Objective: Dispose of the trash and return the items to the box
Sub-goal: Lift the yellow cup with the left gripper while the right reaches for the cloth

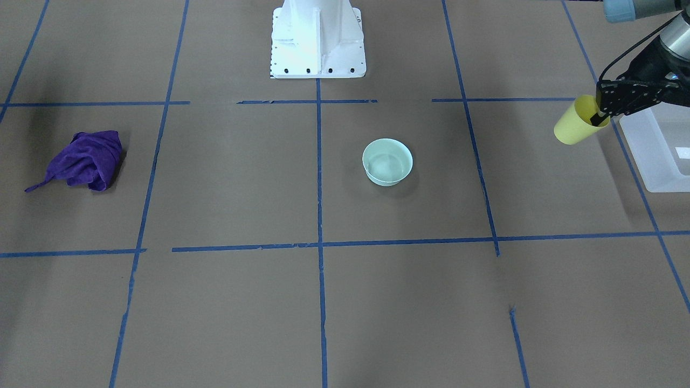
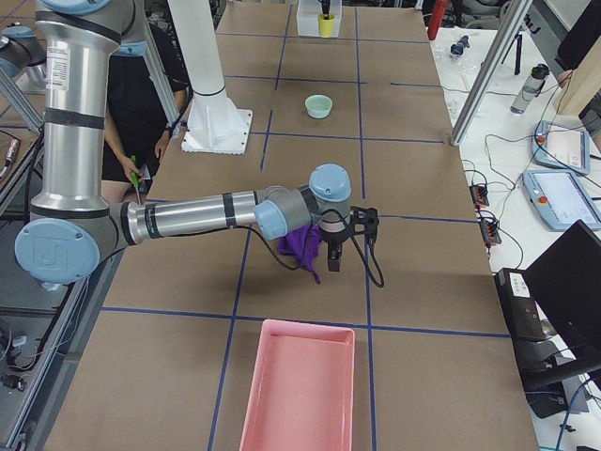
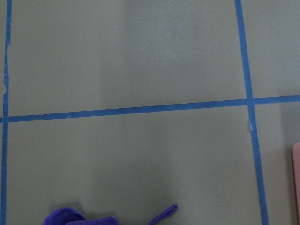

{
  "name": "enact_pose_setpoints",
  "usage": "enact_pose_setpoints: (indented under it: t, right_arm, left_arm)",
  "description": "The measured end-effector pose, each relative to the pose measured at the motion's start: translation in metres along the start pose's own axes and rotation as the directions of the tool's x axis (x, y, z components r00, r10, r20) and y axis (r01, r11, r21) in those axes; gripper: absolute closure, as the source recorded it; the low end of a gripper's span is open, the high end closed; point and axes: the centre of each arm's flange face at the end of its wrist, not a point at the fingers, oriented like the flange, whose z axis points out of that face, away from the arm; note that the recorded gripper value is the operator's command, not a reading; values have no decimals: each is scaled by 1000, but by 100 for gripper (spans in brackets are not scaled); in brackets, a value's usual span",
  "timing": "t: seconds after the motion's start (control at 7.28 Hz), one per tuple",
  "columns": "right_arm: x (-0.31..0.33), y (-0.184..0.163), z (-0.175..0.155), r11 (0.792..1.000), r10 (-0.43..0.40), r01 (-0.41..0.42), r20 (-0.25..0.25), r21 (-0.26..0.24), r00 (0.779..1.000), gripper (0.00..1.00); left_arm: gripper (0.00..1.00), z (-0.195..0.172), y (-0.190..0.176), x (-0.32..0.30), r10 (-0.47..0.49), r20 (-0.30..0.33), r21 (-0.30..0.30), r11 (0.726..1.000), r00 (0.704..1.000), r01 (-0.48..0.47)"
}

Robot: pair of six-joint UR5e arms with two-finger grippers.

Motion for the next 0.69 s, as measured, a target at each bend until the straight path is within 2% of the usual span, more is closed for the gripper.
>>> enact_pose_setpoints:
  t: [0.27, 0.69]
  right_arm:
    - [-36, 21, 28, 999, 39, -40, 34, 11, 999, 0]
    - [-89, 53, 67, 999, 24, -22, 49, -41, 999, 0]
  left_arm:
    - [100, -36, -33, -19, 70, 96, 29, 997, 993, -73]
    - [100, -116, -89, -62, 140, 292, 47, 986, 946, -160]
